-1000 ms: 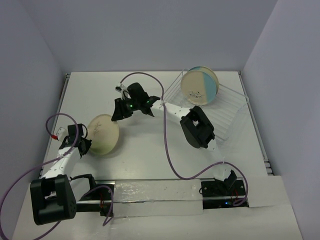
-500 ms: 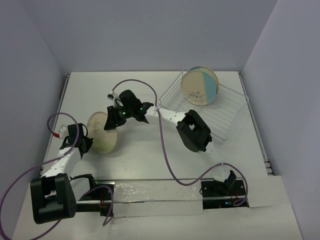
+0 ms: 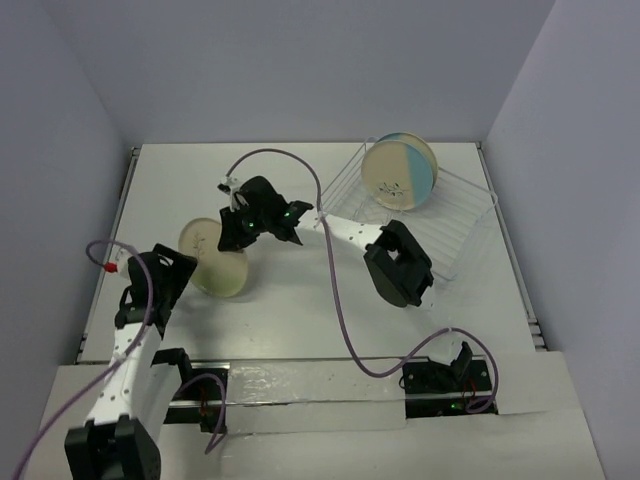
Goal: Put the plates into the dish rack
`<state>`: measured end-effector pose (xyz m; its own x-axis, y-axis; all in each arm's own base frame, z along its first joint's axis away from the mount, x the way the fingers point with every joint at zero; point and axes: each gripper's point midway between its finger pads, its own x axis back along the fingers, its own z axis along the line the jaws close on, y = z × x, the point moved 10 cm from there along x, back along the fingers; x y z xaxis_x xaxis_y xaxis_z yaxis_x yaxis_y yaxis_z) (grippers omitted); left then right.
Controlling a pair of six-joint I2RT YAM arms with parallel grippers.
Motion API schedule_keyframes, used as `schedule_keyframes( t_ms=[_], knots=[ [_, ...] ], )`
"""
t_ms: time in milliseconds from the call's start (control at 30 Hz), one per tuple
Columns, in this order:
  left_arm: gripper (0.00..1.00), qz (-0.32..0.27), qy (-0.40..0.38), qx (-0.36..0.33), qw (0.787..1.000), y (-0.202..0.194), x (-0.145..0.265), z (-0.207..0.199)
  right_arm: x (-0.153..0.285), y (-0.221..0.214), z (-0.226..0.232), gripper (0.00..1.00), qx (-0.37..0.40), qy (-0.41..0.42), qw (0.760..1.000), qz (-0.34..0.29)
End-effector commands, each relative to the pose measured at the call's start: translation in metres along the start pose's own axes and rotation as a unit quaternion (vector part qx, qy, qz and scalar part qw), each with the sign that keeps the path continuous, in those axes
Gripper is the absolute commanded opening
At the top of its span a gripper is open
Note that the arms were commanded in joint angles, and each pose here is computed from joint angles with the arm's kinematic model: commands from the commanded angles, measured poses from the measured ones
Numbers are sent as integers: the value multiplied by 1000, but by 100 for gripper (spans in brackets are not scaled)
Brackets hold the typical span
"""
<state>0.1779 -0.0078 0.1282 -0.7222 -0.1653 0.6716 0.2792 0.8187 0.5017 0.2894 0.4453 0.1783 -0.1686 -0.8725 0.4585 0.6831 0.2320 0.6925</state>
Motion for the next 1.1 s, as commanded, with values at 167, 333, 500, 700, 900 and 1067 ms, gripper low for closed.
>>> schedule_keyframes(
  t_ms=[167, 333, 500, 700, 900, 1067],
  knots=[
    [99, -130, -146, 48, 979, 43, 66, -44, 169, 134, 47, 0, 223, -12, 953, -202],
    [99, -121, -163, 54, 978, 40, 56, -47, 273, 156, 29, 0, 279, -111, 922, -246],
    [99, -110, -126, 39, 985, 42, 40, -49, 343, 154, -1, 0, 306, -234, 890, -244],
    [99, -132, -101, 27, 986, 52, 31, -56, 375, 135, -53, 0, 320, -334, 871, -162],
    [99, -126, -91, 21, 988, 56, 19, -70, 390, 124, -93, 0, 301, -406, 856, -108],
    [99, -121, -70, 5, 990, 55, 10, -80, 395, 121, -111, 0, 290, -424, 853, -91]
  ],
)
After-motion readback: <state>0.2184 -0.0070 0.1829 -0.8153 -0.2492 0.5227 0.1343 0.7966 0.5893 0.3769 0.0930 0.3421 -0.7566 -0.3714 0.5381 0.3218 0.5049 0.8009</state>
